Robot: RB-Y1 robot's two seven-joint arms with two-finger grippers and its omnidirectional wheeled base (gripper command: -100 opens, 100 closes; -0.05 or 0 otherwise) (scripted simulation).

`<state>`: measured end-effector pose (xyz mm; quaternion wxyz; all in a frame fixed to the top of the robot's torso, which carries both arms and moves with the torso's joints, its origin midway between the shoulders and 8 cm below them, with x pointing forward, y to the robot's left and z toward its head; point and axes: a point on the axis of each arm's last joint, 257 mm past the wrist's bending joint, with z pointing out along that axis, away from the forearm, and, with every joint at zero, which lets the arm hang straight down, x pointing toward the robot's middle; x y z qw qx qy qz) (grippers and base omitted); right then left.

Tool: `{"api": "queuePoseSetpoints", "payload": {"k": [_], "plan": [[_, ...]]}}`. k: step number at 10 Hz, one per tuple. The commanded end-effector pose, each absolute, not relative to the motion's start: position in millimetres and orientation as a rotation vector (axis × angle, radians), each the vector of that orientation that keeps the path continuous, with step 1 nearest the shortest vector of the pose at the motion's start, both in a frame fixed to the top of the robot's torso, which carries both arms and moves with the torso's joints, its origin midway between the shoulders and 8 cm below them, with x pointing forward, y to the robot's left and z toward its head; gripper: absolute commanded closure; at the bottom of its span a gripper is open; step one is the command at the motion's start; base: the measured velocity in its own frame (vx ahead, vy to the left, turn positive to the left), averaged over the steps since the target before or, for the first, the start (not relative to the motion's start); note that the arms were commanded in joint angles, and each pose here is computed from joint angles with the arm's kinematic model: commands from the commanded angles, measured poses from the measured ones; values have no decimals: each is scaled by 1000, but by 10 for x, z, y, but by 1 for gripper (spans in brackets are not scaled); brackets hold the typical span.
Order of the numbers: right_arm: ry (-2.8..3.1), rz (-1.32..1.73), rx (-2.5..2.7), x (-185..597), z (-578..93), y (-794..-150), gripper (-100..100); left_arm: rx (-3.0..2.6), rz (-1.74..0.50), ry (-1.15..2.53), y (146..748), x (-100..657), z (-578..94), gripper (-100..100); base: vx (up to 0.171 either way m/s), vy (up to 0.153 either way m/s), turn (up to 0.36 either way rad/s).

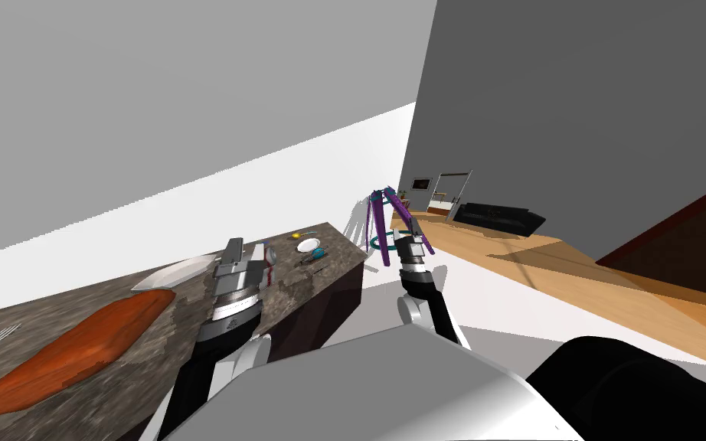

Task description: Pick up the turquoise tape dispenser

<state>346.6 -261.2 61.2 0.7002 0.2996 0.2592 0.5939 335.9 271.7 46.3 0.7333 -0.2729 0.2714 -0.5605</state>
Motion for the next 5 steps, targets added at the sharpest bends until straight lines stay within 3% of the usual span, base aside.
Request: {"api": "queuePoseSetpoints", "payload": {"k": [1, 5], "plan": [[577, 1323, 667, 3466, 612, -2612, 0, -580, -1245, 630, 2653, 3410, 449, -100, -27, -4, 12], [577, 1323, 667, 3467, 612, -2612, 0, -542, -1294, 738, 2438, 3684, 360, -100, -78, -8, 26]]}}
